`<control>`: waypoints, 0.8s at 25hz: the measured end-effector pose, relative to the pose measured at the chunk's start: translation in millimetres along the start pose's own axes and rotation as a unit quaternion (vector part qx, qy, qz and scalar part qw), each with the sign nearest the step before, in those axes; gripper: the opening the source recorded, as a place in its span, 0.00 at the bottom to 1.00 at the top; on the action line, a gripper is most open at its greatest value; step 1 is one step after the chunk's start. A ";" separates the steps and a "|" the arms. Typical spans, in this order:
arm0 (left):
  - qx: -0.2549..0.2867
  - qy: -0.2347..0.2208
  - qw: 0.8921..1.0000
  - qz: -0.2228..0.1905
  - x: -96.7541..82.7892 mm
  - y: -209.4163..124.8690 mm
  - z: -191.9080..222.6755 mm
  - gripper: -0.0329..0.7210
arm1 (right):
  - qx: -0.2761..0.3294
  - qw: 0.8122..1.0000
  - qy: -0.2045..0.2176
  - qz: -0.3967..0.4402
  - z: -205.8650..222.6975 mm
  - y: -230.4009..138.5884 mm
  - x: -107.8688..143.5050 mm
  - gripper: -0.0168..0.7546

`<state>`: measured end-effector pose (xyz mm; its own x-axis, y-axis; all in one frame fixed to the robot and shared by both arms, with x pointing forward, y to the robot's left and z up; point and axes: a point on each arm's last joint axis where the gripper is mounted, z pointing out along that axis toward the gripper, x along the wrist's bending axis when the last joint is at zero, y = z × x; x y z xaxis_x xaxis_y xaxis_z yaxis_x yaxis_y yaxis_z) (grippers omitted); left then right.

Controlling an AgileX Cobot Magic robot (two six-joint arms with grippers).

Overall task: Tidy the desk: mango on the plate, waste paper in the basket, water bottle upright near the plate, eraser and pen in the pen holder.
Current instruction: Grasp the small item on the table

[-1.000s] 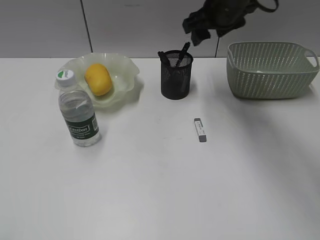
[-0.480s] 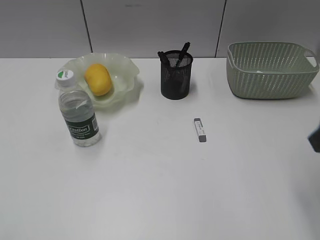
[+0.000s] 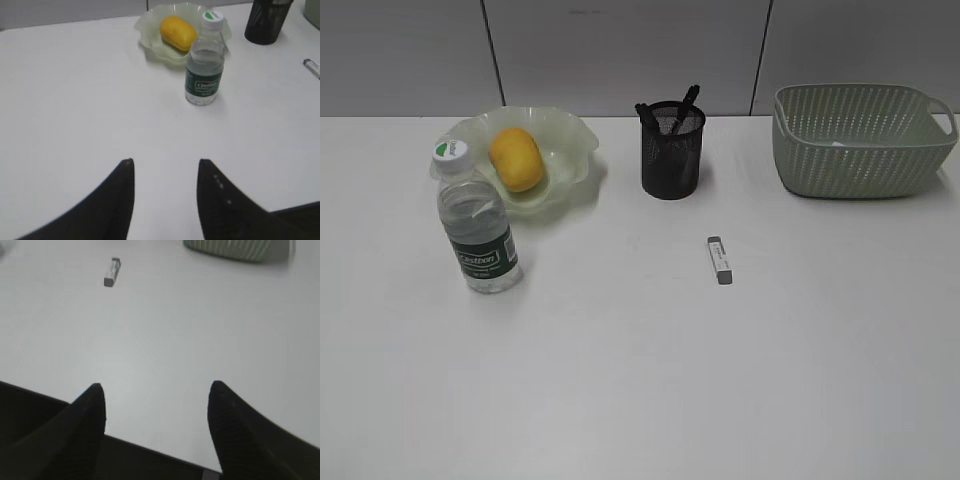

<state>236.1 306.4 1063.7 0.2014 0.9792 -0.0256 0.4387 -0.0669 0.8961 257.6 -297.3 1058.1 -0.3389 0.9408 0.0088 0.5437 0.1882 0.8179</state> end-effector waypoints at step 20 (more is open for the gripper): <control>0.228 -0.150 0.961 0.036 -96.0 142.8 172.7 0.47 | -0.089 0.994 -0.048 0.047 -20.0 -15.8 1.3 0.66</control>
<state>430.6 169.7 1117.5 0.4592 0.8742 -0.1578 0.7389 -0.2773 0.6141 233.2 -304.7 1056.7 -0.2138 0.9760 0.0412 0.4227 0.0544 0.9047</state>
